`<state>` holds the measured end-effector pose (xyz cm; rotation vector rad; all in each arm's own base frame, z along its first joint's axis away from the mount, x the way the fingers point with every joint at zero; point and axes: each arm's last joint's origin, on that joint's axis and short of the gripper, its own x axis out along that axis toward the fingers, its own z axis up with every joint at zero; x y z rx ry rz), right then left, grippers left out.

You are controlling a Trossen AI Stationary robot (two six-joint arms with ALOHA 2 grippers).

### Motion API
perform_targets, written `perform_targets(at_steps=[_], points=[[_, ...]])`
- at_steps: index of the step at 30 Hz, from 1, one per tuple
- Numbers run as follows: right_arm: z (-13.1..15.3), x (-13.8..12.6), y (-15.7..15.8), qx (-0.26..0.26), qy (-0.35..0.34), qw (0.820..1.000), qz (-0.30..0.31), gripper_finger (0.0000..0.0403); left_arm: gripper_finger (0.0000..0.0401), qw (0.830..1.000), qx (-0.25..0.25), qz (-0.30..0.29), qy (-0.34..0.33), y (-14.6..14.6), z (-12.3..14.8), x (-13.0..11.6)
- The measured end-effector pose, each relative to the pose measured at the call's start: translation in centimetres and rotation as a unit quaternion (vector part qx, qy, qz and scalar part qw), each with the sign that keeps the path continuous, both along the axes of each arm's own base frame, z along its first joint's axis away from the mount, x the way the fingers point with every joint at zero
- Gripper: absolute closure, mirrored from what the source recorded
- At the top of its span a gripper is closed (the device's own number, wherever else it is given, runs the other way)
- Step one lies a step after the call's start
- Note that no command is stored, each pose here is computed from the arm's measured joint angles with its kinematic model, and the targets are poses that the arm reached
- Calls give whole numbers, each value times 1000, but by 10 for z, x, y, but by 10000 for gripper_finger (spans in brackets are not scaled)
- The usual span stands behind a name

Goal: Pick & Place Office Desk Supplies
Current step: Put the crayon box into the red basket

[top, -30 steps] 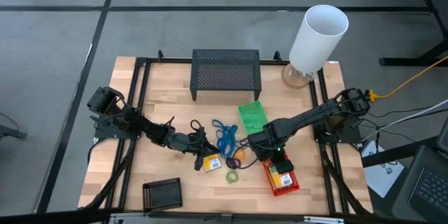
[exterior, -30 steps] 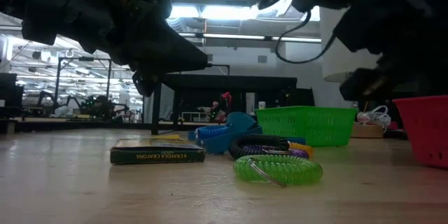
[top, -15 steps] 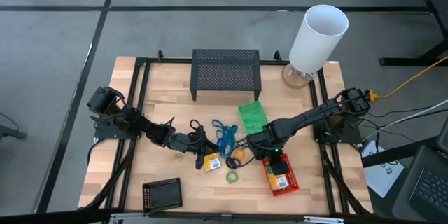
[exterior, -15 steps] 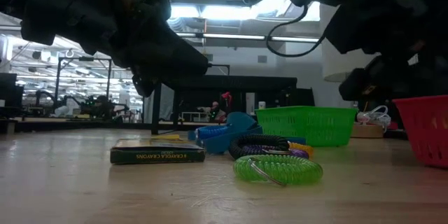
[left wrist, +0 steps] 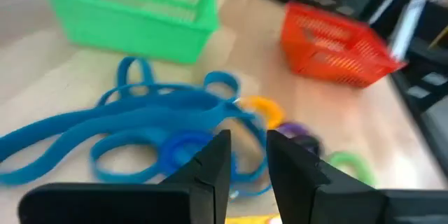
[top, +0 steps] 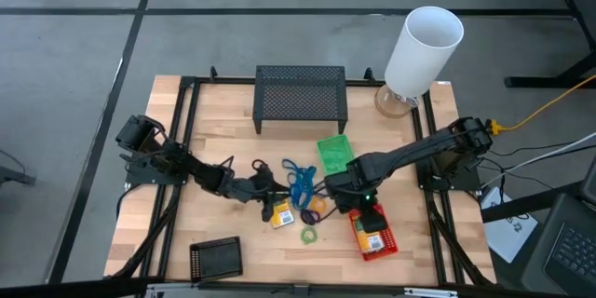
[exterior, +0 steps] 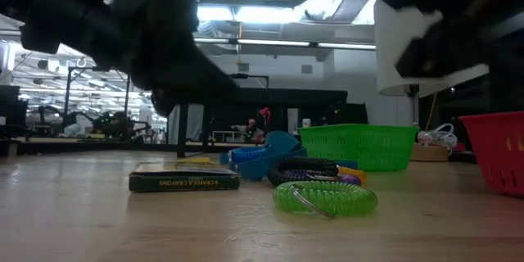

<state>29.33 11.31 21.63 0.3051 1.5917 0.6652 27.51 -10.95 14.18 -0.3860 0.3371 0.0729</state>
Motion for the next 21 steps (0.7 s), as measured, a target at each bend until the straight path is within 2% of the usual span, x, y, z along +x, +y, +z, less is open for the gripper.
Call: perform_targets(at_steps=[3, 8, 14, 18, 21], points=[[16, 8, 3, 8, -30, 1000, 2, 187, 306, 997, -16, 25, 68, 12, -10, -3], [35, 17, 5, 14, -66, 998, 1, 198, 290, 981, -41, 65, 177, 35, -25, -10], [41, 19, 5, 0, -86, 996, 9, 201, 271, 978, -96, -3, 183, 51, -22, -2], [41, 18, 4, -8, -87, 996, 17, 201, 262, 970, -147, -67, 184, 60, -19, 1], [40, 18, 4, -16, -90, 996, 18, 202, 257, 962, -170, -85, 194, 68, -19, 1]])
